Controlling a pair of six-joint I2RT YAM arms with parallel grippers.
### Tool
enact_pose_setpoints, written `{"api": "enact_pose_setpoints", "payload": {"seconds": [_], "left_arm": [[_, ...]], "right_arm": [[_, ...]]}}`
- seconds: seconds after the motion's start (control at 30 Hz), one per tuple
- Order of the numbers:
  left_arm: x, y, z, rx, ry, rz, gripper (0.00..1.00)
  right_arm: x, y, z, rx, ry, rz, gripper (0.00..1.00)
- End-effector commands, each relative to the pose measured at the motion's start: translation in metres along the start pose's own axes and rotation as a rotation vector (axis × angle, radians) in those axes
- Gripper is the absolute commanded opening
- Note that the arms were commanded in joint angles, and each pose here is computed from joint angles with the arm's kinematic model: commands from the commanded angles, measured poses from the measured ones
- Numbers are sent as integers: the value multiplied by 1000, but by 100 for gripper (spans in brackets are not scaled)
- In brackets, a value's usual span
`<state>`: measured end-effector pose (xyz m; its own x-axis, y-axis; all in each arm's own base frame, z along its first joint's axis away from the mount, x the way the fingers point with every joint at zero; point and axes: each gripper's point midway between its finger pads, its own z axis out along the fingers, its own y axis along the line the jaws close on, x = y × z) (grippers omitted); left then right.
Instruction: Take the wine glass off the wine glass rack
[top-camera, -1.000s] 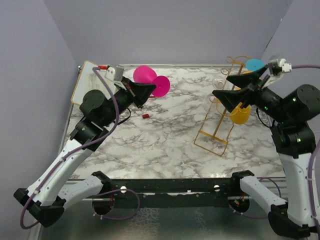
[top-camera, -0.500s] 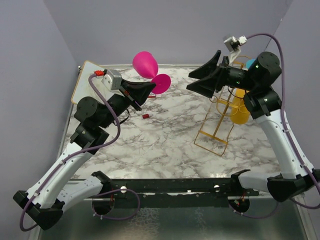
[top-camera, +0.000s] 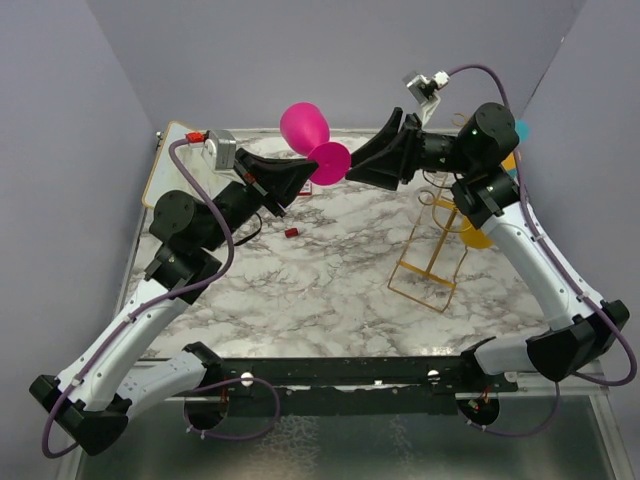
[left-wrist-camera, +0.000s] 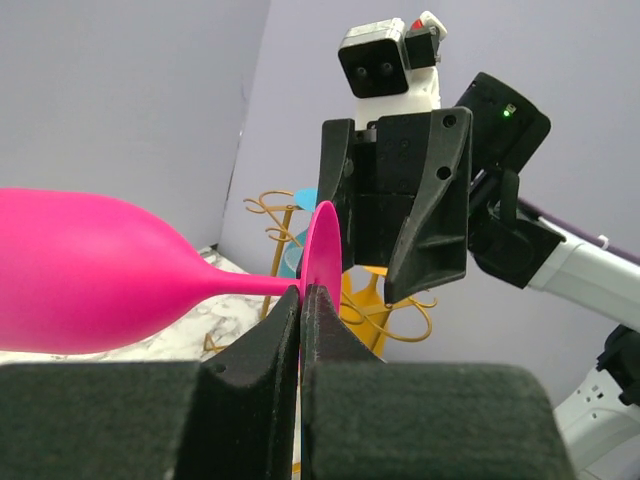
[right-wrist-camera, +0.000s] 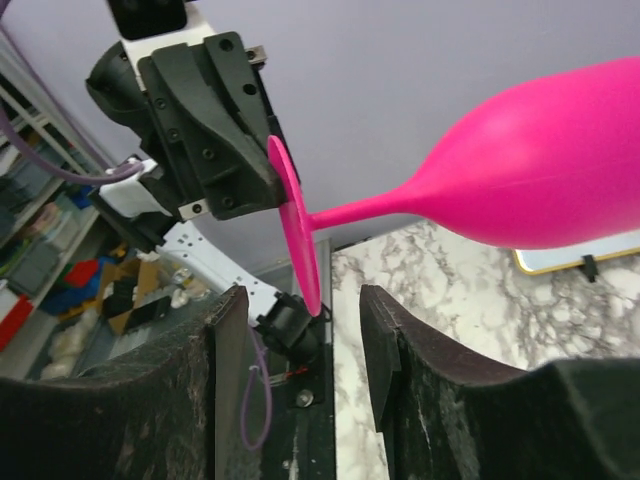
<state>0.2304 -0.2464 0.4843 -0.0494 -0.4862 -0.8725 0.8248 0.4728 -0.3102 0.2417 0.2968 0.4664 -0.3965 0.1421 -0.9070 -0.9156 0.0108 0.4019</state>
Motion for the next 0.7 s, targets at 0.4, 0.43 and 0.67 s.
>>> {"api": "enact_pose_setpoints", "payload": {"seconds": [0.4, 0.43, 0.67], "left_arm": [[-3, -15, -5, 71, -27, -34, 0], [-3, -15, -5, 74, -25, -35, 0], [2, -16, -13, 77, -10, 9, 71]], "right_arm": [[11, 13, 17, -137, -3, -29, 14], [11, 13, 17, -137, -6, -38, 10], [6, 12, 13, -99, 17, -240, 1]]}}
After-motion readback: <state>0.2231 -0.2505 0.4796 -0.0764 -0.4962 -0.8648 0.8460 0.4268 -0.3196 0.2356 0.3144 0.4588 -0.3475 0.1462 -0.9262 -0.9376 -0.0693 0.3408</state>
